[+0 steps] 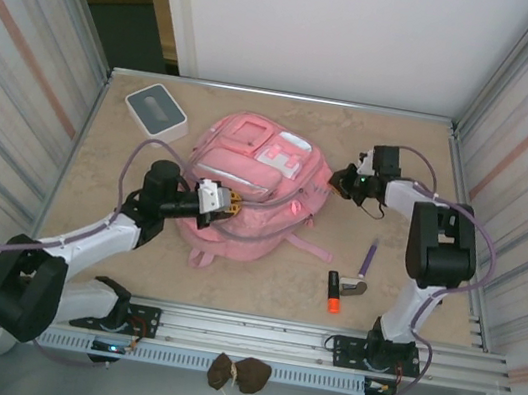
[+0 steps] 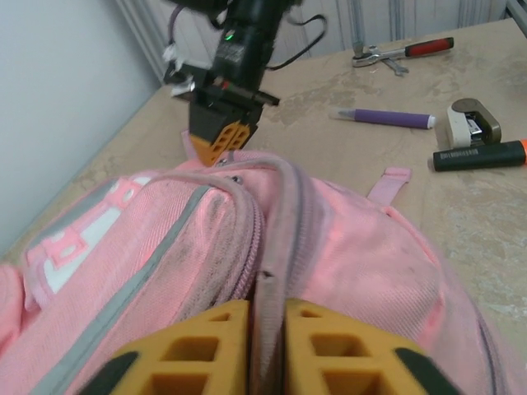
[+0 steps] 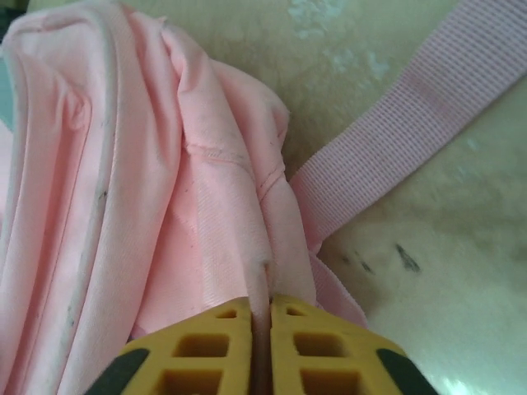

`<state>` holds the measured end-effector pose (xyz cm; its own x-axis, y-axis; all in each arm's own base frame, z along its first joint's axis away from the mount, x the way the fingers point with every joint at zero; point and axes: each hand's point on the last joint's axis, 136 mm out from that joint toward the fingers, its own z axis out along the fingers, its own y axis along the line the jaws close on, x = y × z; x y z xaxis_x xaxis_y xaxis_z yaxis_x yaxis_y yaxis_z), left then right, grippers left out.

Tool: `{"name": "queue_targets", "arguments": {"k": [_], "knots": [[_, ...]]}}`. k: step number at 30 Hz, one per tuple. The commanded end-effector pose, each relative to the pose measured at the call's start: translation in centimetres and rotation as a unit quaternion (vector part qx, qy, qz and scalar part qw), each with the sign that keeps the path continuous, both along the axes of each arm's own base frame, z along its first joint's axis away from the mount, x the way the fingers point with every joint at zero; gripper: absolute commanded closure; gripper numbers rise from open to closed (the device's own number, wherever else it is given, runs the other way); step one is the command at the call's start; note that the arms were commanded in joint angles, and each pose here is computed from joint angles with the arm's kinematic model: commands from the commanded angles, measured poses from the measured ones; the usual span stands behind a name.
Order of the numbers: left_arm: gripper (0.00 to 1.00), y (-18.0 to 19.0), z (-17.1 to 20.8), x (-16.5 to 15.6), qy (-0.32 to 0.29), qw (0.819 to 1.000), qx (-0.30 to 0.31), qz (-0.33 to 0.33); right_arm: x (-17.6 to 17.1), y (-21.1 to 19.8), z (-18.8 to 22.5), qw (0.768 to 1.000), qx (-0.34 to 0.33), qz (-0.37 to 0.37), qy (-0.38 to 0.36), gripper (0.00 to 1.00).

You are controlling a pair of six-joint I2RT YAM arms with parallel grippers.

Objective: Pack the student bag

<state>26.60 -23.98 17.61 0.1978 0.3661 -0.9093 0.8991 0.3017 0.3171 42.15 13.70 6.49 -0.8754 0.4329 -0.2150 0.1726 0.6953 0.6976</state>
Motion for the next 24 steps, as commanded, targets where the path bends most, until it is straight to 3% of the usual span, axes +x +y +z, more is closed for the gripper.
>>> {"name": "queue_targets", "arguments": {"k": [1,5,8,10,12,15,17,20,24], "knots": [[0.67,1.6,0.8,4.6,0.009,0.994,0.000,0.113,-3.7,-1.2,1.1,1.000,-0.018,0.002,-0.011,0.93],[0.58,4.6,-0.3,8.3,0.083,0.961,-0.010,0.263,-7.9,0.4,-0.1,0.999,-0.034,0.025,-0.020,0.91],[0.50,7.4,-0.1,9.0,0.144,0.917,-0.052,0.368,-10.5,3.4,-0.1,0.995,-0.056,0.076,-0.035,0.82],[0.45,8.9,-0.1,8.4,0.190,0.885,-0.083,0.418,-12.2,4.9,0.4,0.989,-0.085,0.114,-0.050,0.71],[0.42,9.3,-0.1,7.3,0.227,0.867,-0.106,0.430,-13.1,4.6,1.3,0.981,-0.129,0.128,-0.069,0.59],[0.39,8.9,-0.1,5.5,0.245,0.853,-0.132,0.442,-13.1,2.6,4.2,0.967,-0.189,0.109,-0.128,0.48],[0.37,8.8,0.0,4.8,0.241,0.835,-0.132,0.476,-12.7,2.5,6.6,0.960,-0.190,0.100,-0.179,0.41],[0.32,6.9,0.5,4.3,0.234,0.834,-0.108,0.487,-11.6,3.8,8.8,0.954,-0.163,0.099,-0.230,0.35],[0.16,4.4,0.7,5.1,0.191,0.839,-0.037,0.509,-9.3,5.3,8.6,0.956,-0.155,0.098,-0.229,0.33]]}}
